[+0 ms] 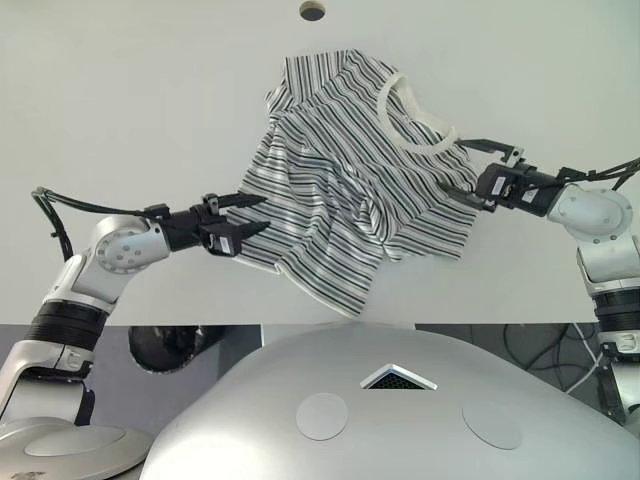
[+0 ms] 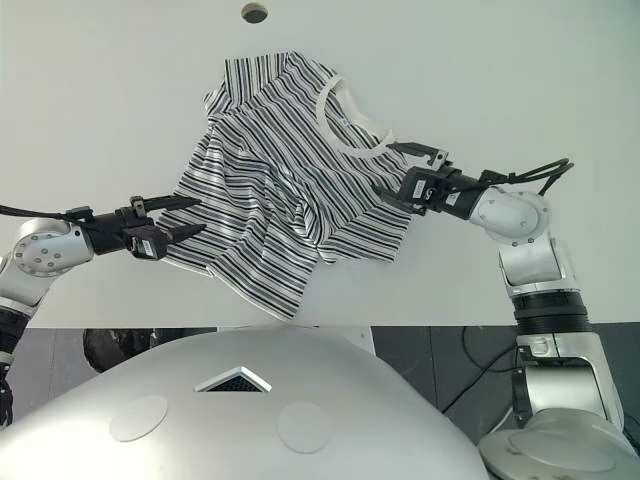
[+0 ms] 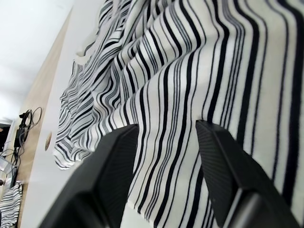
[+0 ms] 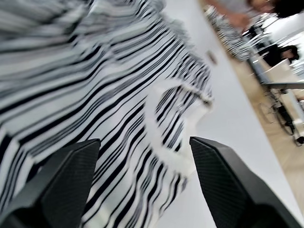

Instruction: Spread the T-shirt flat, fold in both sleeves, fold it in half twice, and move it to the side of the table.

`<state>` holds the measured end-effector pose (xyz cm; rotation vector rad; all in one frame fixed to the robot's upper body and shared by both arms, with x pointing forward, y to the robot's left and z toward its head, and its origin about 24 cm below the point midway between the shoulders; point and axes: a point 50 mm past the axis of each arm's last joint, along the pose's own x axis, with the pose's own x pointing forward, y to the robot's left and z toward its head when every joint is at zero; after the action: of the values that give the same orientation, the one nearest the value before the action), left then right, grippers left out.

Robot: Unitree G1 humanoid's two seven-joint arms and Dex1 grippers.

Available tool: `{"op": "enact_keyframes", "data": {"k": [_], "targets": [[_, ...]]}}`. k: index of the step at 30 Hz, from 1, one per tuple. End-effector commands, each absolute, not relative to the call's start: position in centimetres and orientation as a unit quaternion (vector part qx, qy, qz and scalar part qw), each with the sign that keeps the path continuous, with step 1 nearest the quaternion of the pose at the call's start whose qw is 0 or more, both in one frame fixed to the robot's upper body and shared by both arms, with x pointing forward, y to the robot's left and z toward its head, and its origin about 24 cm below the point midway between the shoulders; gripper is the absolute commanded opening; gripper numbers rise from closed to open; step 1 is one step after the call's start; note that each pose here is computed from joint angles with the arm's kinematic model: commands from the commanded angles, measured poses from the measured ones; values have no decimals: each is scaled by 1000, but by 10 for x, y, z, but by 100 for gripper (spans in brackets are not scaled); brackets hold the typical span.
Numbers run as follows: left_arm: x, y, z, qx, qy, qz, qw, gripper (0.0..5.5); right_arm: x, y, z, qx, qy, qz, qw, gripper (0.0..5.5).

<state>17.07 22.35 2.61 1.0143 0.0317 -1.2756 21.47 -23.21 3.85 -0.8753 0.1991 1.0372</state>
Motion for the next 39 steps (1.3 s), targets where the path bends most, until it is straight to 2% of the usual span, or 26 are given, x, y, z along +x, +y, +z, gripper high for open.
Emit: {"op": "enact_keyframes", "data": {"k": [1,5,9,13,17,20,23,26,29,31,33,35,36,39], "targets": [[137,250,-14,483,161,-630,587,227,219,-246,35,-440,141,510,726,352],[121,254,-19,478,188,-659,550,227,249,-256,37,-481,165,503,699,352],[117,250,-12,455,181,-669,559,227,292,-252,43,-535,163,480,676,352],[128,225,7,401,127,-645,638,227,338,-226,51,-594,151,447,652,352],[147,201,31,334,70,-604,720,227,355,-217,53,-651,155,412,619,352],[156,171,54,249,14,-581,775,227,367,-193,57,-664,118,391,626,352],[162,151,70,172,-11,-557,812,227,374,-178,59,-688,106,382,608,352],[154,137,82,111,-12,-567,816,227,378,-178,62,-712,105,363,591,352],[145,125,99,53,-23,-591,805,227,379,-179,67,-692,94,356,621,352],[149,127,107,50,-38,-583,810,227,381,-185,84,-647,59,348,677,352],[171,136,119,63,-80,-526,845,227,379,-202,104,-602,13,333,725,352],[204,152,130,95,-128,-428,890,227,366,-220,110,-588,-19,341,733,352],[222,160,131,155,-147,-375,902,227,356,-229,111,-583,-37,346,734,352],[264,169,117,335,-167,-291,881,227,312,-244,109,-548,-74,368,748,352]]}}
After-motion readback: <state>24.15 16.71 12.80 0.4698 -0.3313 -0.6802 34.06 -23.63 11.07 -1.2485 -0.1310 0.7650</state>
